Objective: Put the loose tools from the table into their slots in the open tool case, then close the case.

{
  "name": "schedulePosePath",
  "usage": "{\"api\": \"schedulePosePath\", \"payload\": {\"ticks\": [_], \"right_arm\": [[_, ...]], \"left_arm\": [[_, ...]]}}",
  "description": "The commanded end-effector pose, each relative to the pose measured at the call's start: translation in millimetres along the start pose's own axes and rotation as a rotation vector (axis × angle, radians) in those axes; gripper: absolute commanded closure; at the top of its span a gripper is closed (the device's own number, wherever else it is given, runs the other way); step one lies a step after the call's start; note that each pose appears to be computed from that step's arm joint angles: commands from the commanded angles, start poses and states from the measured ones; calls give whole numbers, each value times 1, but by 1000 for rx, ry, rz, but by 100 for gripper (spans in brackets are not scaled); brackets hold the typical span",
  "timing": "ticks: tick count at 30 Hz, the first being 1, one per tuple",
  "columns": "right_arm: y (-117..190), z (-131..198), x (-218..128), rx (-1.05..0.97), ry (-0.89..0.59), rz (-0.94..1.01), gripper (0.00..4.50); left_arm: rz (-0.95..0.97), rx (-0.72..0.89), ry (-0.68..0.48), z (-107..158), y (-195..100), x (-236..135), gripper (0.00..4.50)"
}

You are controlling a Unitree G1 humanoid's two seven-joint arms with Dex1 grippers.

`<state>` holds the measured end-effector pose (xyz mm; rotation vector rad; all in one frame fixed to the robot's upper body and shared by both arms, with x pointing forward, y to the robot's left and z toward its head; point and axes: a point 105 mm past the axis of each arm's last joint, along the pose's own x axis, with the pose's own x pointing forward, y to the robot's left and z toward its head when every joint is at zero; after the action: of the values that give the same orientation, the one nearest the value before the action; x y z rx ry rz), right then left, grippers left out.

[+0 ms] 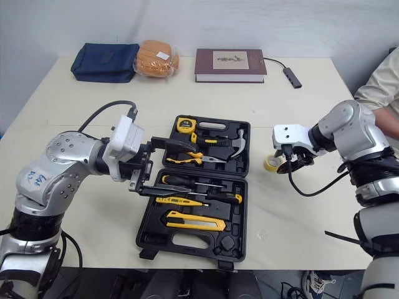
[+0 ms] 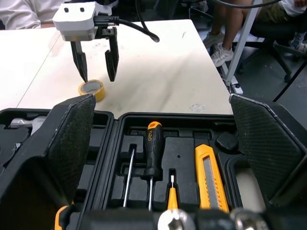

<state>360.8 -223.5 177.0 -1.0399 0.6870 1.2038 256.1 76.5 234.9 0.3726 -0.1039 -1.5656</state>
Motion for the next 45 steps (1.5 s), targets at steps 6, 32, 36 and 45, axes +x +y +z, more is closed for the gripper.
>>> {"api": "schedulePosePath", "payload": {"ticks": [6,32,36,45], "right_arm": [[3,0,8,-10,4,38,182],[140,102,8,-157,-540,244,446],[158,98,29,-162,-507,245,446],[173,93,48,-169,-470,279,446]], "left_arm": [[-2,40,-14,6,0,2,0],[-243,-10,105,-38,-51,18,0],[-291,-27,119,-46,-61,19,0],[-313,-30,127,-46,-64,18,0]]}}
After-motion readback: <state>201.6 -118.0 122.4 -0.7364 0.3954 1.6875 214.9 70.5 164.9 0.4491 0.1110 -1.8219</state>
